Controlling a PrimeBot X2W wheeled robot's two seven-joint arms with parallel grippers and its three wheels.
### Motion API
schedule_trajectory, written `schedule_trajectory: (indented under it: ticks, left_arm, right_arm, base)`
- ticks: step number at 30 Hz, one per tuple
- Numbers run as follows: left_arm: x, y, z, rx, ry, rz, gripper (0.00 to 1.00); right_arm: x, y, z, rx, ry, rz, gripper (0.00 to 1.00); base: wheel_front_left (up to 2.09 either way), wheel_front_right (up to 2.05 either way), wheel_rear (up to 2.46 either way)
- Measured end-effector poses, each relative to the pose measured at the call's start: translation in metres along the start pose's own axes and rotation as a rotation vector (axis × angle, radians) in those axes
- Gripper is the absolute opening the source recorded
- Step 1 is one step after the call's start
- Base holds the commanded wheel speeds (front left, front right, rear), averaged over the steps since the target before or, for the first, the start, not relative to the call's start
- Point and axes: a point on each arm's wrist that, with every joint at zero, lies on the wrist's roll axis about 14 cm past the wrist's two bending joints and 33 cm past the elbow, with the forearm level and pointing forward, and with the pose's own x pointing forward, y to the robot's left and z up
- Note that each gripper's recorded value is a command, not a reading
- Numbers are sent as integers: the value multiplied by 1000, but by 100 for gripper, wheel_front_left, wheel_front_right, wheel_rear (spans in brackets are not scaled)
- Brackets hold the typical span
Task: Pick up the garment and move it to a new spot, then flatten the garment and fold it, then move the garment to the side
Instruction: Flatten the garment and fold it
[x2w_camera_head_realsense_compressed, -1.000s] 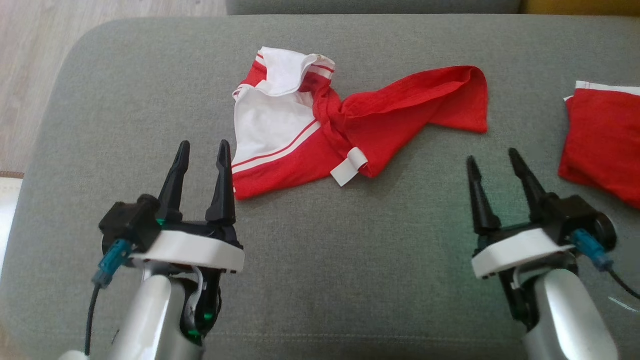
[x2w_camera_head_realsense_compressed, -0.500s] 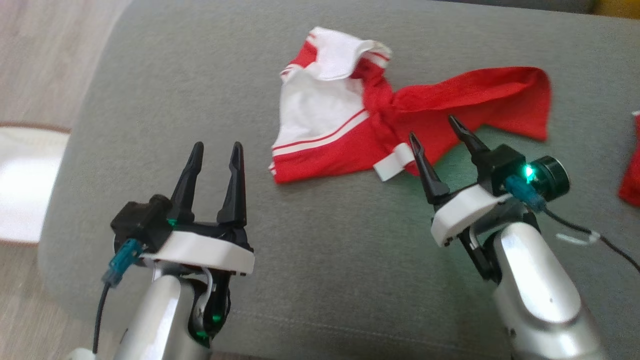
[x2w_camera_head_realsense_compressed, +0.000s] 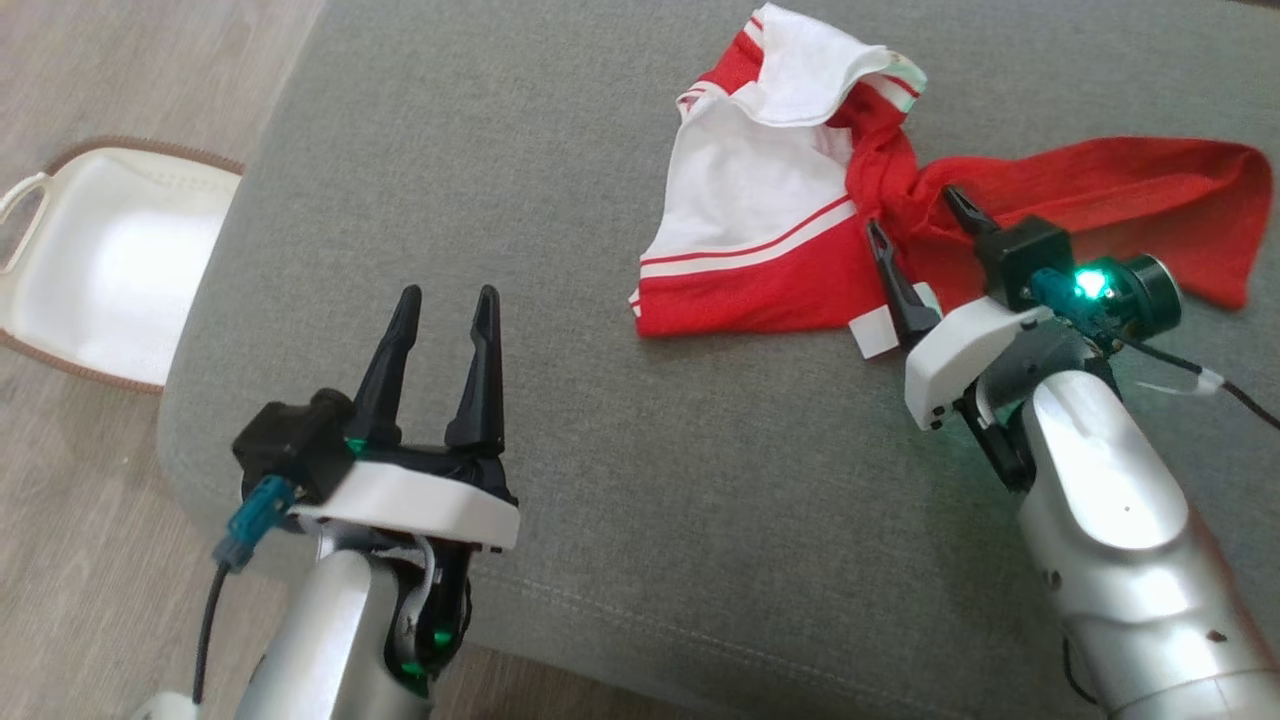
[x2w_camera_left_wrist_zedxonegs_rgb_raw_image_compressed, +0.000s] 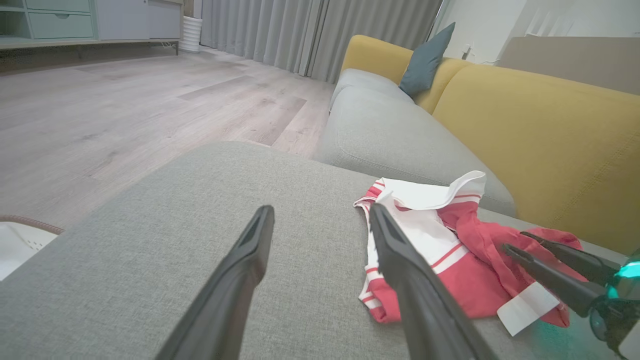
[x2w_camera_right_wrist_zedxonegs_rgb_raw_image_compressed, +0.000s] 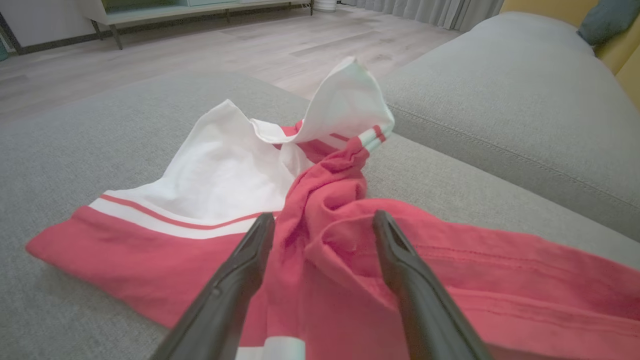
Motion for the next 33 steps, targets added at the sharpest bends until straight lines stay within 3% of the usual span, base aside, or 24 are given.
schedule_trajectory:
  ticks: [1,2,3,12,18,23,28,33]
  left_arm:
    - [0,1,0,1,1,2,100]
    - [1,1,0,2,1,3,100]
    - [1,1,0,3,1,3,100]
    - [5,-7,0,-4,-3,-21,100]
    - [9,-17,2,-13,-13,-51,100]
    - [10,-21,3,-16,-16,-65,100]
    - [14,-19,5,-21,-22,-58,100]
    - [15,-10,5,-13,-20,-33,100]
  right_arm:
    - [2,1,-2,2,9,5,100]
    - [3,2,-4,3,16,10,67]
    - [4,3,-7,7,26,15,0]
    - [-1,-22,12,-12,-30,-33,0]
    - [-13,-80,88,-78,-186,-141,0]
    - [-22,-121,136,-139,-230,-206,0]
    - [-17,-163,160,-173,-205,-274,0]
    - [-3,-196,160,-199,-145,-331,0]
  base:
    - [0,0,0]
    - [0,0,0]
    - [0,0,0]
    - [0,0,0]
    - [0,0,0]
    - [0,0,0]
    - [0,0,0]
    - [0,0,0]
